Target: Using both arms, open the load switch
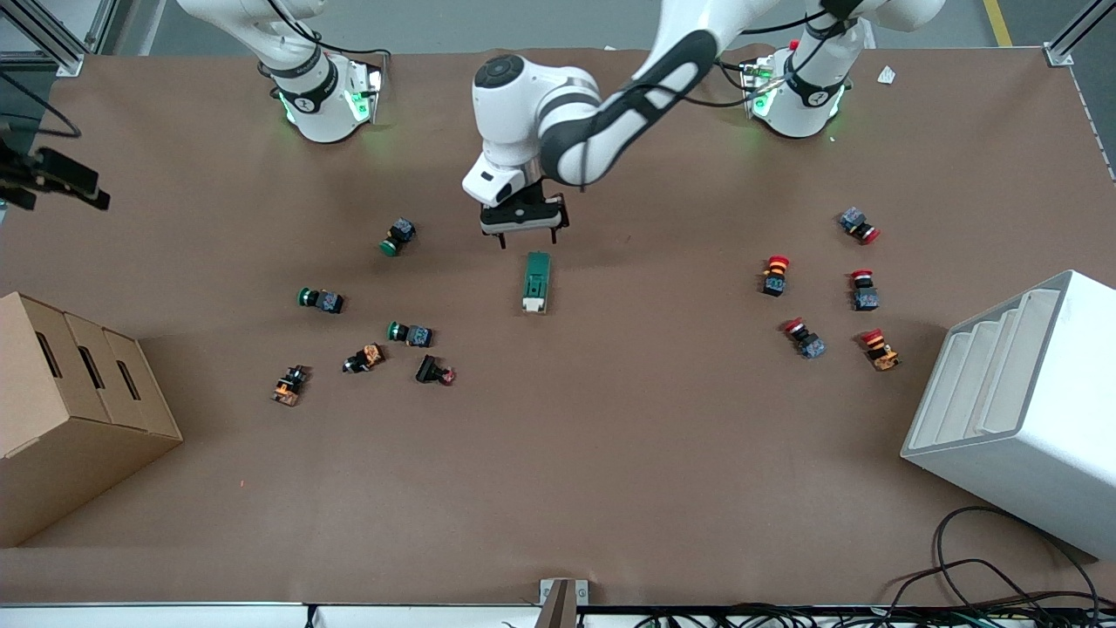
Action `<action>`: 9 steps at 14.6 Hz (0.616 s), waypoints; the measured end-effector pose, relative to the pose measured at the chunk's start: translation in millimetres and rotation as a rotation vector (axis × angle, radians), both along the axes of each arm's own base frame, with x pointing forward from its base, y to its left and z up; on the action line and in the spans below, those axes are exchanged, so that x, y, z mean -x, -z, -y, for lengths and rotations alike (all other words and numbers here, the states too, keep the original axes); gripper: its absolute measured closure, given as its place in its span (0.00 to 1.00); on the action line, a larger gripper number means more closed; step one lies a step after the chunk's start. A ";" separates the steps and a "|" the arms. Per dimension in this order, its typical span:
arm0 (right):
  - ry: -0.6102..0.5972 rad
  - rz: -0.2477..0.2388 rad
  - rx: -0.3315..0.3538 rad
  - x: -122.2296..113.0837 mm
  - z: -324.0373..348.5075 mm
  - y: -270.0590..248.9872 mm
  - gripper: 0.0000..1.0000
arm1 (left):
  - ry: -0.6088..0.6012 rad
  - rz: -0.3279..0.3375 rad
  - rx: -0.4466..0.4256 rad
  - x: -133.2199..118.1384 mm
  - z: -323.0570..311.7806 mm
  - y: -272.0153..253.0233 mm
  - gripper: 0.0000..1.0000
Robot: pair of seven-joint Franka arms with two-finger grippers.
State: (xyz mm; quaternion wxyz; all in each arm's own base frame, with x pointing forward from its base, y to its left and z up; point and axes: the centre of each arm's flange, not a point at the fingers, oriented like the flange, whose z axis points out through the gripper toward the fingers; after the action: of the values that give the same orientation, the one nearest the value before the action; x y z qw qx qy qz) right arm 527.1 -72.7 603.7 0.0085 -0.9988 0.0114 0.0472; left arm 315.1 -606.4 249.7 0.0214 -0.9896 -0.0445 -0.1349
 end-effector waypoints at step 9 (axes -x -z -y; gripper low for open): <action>0.137 -0.135 -0.060 -64.4 -47.5 129.6 0.00 | 0.081 0.397 0.031 85.4 -14.7 88.2 0.00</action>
State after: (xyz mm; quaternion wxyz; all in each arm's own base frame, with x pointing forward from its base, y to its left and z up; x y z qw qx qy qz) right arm 591.5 -25.3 474.1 0.0409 -0.9895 0.0786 0.1141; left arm 229.7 -591.7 161.5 -0.0086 -0.9447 -0.0100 -0.3277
